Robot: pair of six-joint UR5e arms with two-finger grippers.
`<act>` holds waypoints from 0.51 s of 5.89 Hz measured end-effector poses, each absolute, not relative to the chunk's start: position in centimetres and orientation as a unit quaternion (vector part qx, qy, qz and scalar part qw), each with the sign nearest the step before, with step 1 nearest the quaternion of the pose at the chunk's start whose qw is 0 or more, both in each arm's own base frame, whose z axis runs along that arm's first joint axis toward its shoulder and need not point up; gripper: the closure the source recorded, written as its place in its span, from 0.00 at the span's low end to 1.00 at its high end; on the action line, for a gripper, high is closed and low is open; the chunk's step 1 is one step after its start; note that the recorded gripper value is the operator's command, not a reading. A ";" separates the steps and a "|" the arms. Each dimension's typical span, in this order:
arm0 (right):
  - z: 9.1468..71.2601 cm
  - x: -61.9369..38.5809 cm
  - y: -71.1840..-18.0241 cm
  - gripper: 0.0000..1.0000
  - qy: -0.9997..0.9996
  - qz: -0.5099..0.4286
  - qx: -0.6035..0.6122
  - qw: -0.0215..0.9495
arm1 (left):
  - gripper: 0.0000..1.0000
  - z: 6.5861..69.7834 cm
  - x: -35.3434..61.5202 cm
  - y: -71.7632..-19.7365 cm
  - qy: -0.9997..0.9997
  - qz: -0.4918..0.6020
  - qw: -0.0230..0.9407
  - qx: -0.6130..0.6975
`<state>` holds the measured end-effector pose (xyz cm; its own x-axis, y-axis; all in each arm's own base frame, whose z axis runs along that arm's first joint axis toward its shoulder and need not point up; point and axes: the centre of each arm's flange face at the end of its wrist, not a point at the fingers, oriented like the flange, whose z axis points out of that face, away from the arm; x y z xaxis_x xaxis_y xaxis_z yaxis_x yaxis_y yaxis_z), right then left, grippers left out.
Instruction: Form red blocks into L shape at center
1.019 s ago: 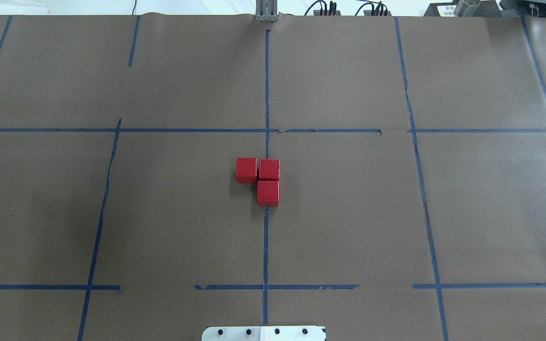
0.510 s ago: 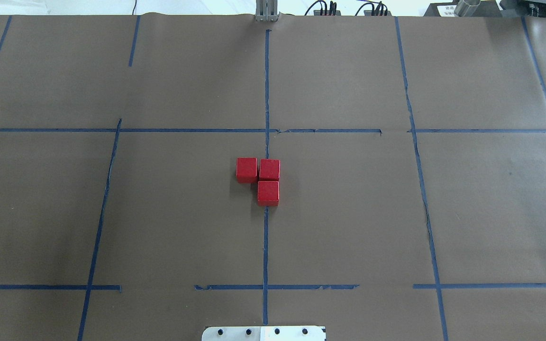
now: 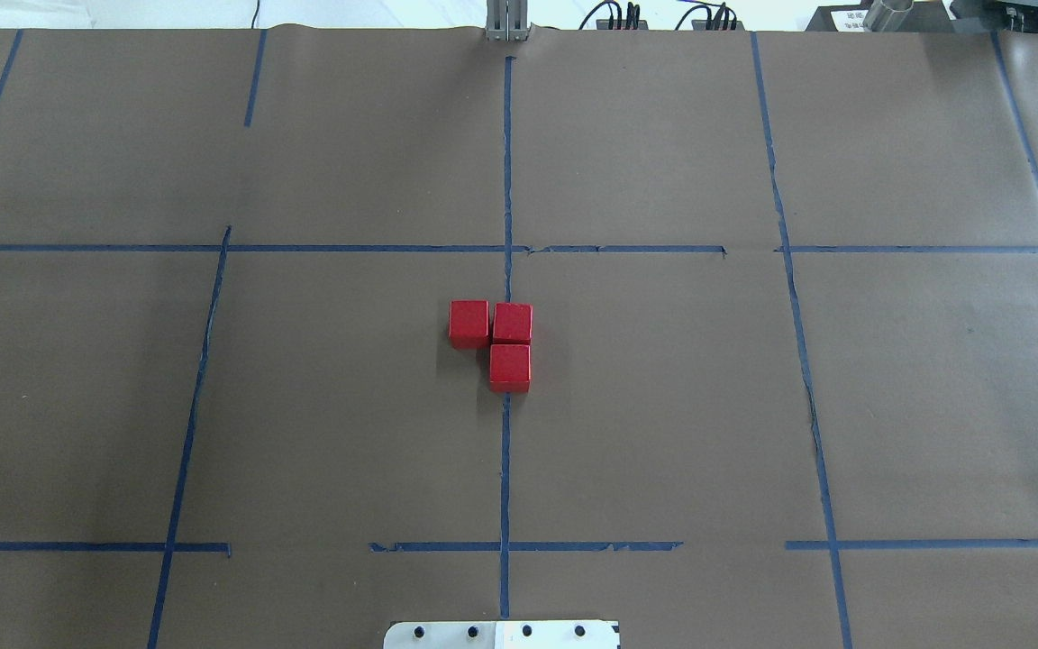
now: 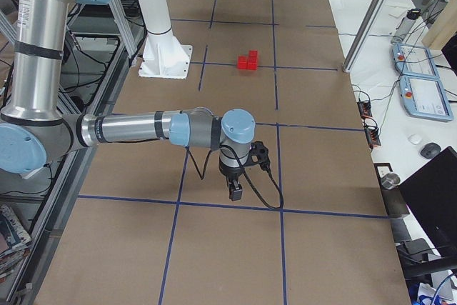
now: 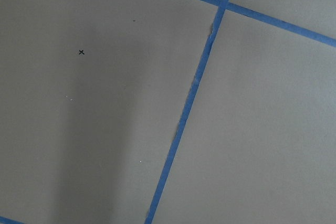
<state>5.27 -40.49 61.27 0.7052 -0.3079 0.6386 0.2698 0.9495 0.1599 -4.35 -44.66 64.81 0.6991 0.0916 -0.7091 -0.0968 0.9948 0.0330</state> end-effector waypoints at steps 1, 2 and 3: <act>61.2 5.3 -40.5 0.00 -0.352 -0.156 0.028 0.923 | 0.00 64.6 -4.3 -44.7 0.387 0.053 0.920 -0.001; 61.2 5.3 -40.5 0.00 -0.352 -0.156 0.028 0.922 | 0.00 64.7 -4.2 -44.5 0.388 0.053 0.920 -0.003; 61.1 5.2 -40.6 0.00 -0.353 -0.157 0.029 0.922 | 0.00 64.7 -4.2 -44.4 0.389 0.053 0.920 -0.005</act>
